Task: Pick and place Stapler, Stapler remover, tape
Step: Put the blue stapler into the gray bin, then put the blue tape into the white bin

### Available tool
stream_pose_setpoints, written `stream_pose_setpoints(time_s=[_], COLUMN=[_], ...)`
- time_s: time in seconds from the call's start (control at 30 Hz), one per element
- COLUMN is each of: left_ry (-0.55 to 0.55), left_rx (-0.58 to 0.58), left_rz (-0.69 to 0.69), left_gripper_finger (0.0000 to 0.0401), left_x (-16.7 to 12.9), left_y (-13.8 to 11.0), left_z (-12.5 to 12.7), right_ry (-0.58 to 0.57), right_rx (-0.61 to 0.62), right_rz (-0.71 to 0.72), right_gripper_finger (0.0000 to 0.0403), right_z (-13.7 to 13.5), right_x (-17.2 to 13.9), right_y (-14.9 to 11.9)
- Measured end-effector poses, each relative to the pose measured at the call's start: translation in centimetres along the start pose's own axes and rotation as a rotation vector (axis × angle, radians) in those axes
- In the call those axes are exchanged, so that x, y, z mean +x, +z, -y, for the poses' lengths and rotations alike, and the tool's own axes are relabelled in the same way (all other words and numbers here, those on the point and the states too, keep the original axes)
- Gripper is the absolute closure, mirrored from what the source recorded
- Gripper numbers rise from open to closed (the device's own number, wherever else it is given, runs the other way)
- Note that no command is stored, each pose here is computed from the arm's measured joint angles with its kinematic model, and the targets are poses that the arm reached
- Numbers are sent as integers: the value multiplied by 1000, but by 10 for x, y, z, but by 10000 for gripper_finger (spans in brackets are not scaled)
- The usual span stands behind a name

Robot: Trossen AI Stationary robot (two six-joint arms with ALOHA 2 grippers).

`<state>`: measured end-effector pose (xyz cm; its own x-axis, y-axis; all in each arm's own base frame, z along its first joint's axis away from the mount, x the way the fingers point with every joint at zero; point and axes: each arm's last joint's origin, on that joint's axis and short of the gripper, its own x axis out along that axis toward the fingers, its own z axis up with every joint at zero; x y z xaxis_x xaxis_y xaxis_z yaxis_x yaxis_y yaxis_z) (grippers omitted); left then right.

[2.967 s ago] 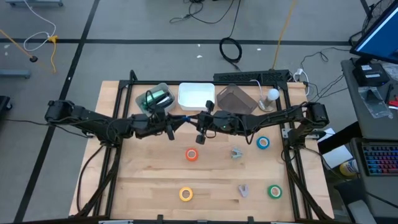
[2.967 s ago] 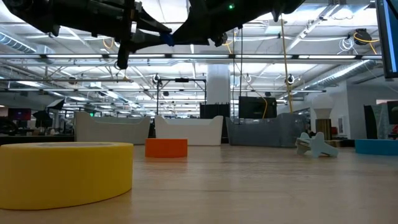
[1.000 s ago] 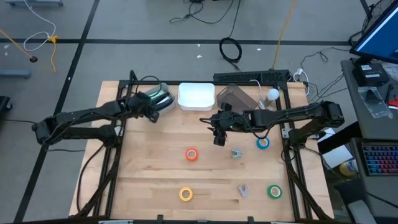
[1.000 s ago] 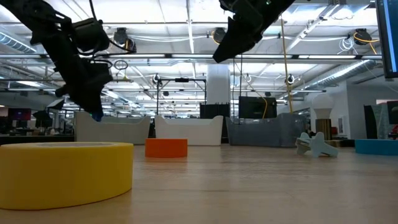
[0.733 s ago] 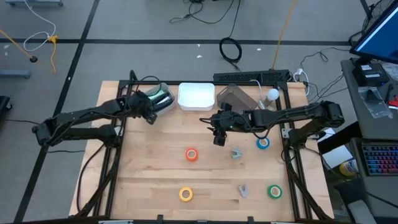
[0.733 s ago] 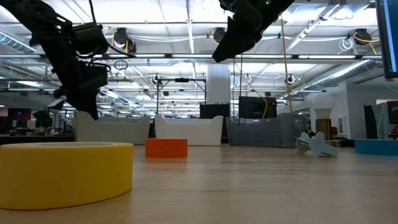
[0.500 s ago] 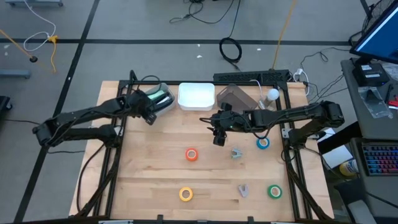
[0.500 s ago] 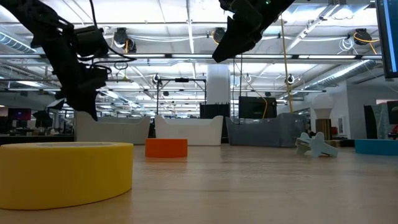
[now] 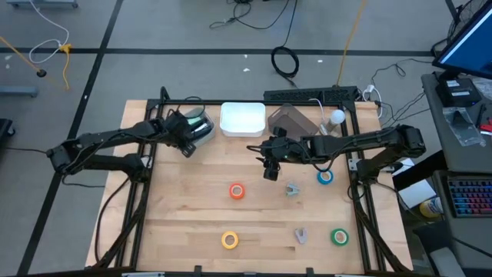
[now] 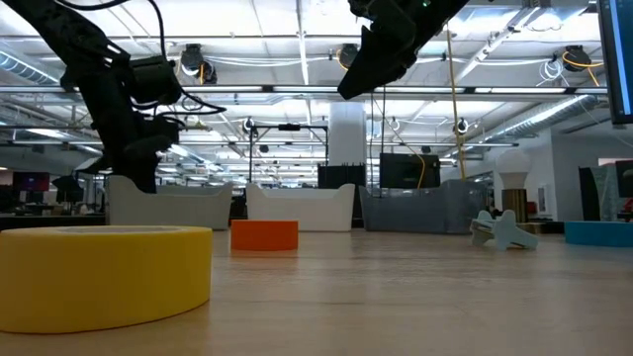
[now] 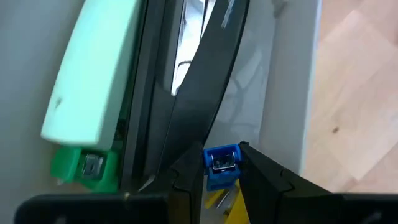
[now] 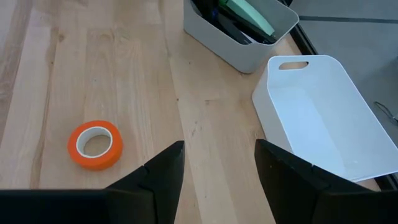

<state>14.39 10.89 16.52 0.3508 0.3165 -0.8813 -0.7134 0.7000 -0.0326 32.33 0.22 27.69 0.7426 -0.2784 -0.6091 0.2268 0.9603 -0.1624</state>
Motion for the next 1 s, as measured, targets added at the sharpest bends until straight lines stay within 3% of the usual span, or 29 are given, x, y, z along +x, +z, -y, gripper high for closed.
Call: stream_pose_setpoints(time_s=[0.27, 0.67, 0.87, 1.0], left_ry=[-15, -6, -31, -159], left_rx=[15, -3, -63, -88], left_rz=[80, 64, 145, 231], left_gripper_finger=[304, 176, 165, 164], left_x=[-1, -3, -35, -64], left_y=[7, 9, 45, 72], left_z=[1, 1, 5, 13], right_ry=[0, 0, 0, -3], right_rx=[0, 0, -1, -13], right_rz=[0, -1, -2, -38], right_gripper_finger=[213, 213, 215, 214], right_z=[0, 0, 0, 0], right_x=[0, 0, 0, 0], right_y=[0, 0, 0, -4])
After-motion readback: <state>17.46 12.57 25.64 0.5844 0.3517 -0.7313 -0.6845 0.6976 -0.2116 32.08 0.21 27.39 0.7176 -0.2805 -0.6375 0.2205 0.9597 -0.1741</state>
